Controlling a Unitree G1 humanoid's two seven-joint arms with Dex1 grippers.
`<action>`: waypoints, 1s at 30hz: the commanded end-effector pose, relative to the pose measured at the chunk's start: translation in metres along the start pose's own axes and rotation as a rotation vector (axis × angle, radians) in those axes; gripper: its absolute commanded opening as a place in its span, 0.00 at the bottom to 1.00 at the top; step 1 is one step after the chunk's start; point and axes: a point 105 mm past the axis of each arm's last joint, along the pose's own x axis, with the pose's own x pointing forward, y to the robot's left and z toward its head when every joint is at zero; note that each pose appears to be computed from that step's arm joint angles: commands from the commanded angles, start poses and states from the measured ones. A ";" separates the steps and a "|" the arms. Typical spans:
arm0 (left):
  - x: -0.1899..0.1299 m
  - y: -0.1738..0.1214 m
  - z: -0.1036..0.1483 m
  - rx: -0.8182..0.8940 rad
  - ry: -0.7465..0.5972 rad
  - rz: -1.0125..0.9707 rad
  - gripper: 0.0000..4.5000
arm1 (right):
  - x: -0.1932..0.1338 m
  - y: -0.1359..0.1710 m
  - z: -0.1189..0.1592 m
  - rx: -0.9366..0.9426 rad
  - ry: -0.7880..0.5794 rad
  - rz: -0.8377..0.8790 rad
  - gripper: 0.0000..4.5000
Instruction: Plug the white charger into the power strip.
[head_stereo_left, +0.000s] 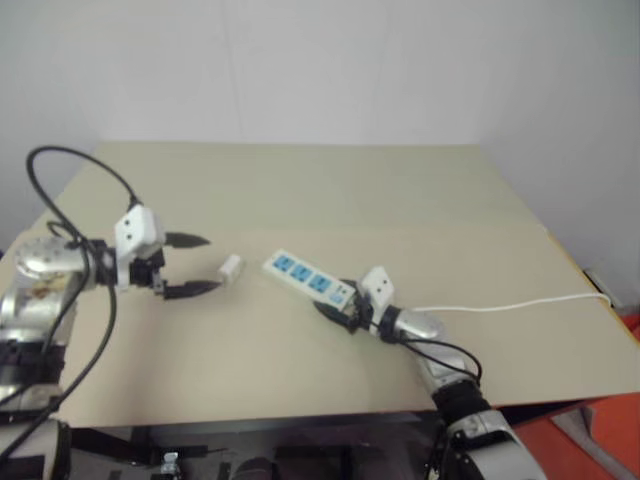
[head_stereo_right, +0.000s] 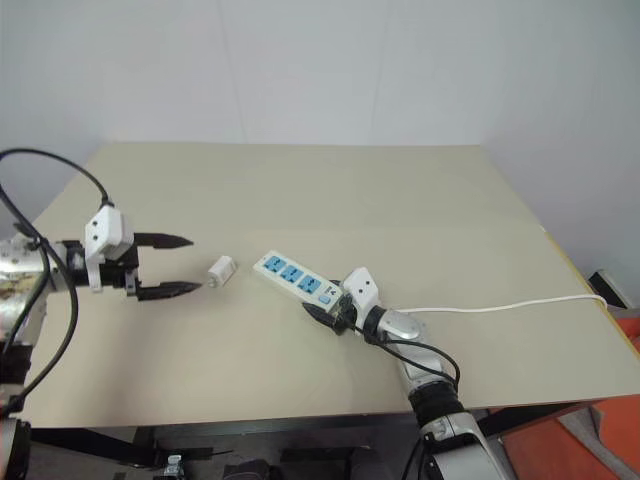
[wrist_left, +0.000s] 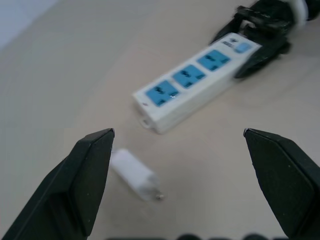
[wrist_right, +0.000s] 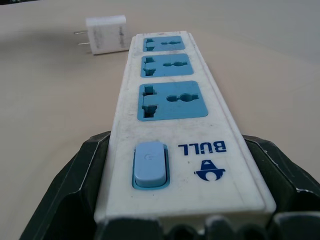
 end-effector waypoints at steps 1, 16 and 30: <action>0.014 0.025 0.006 -0.017 0.077 0.103 1.00 | -0.003 -0.013 0.026 -0.077 -0.085 0.001 0.76; 0.065 0.071 0.049 -0.613 0.558 0.431 1.00 | -0.036 0.018 0.023 -0.129 -0.091 0.249 0.76; 0.092 0.036 0.022 -0.660 0.813 0.352 1.00 | -0.046 0.039 0.011 -0.146 -0.139 0.462 0.76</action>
